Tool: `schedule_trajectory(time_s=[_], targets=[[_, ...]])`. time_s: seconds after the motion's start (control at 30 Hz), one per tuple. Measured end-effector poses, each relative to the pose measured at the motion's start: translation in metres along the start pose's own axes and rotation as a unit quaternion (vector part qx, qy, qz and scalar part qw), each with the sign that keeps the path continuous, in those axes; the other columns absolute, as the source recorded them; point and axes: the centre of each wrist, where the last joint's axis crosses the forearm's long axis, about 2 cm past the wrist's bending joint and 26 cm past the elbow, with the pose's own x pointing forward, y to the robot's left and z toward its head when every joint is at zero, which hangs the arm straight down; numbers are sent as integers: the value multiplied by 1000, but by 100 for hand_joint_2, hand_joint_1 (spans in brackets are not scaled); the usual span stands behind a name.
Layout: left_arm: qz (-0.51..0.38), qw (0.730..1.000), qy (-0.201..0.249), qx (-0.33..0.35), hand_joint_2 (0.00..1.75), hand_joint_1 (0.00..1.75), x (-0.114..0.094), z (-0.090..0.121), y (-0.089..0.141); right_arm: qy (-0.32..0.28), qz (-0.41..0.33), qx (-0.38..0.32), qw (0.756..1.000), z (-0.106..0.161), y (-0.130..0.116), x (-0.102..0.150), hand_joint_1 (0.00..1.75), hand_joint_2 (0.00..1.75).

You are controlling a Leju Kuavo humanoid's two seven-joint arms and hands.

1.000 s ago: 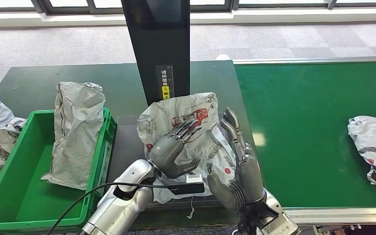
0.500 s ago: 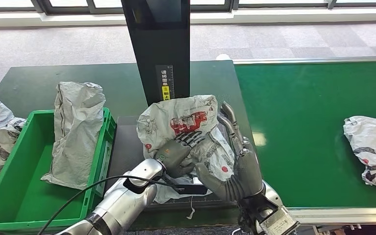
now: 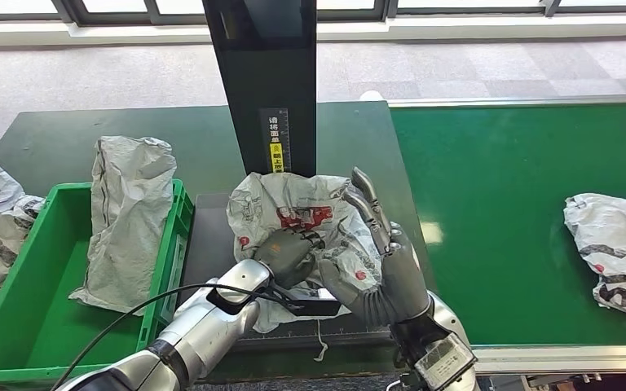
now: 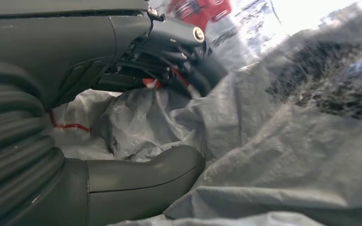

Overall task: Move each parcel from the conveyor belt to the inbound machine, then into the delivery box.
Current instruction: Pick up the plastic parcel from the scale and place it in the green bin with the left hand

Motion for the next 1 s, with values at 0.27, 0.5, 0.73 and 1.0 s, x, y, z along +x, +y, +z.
schedule_trajectory(time_s=[0.27,0.5,0.73,1.0], targets=[[-8,999,-11,-36,175,175,-9,4,-11,7,1,14,1000,1,2,-3,0,175],[-6,999,-13,-42,175,175,-12,6,-13,7,-2,17,1000,0,3,-3,0,175],[8,998,-2,60,175,175,-8,13,-20,14,-4,23,1000,4,8,-2,0,175],[69,933,32,351,175,175,-4,52,1,27,5,7,1000,14,13,4,0,175]])
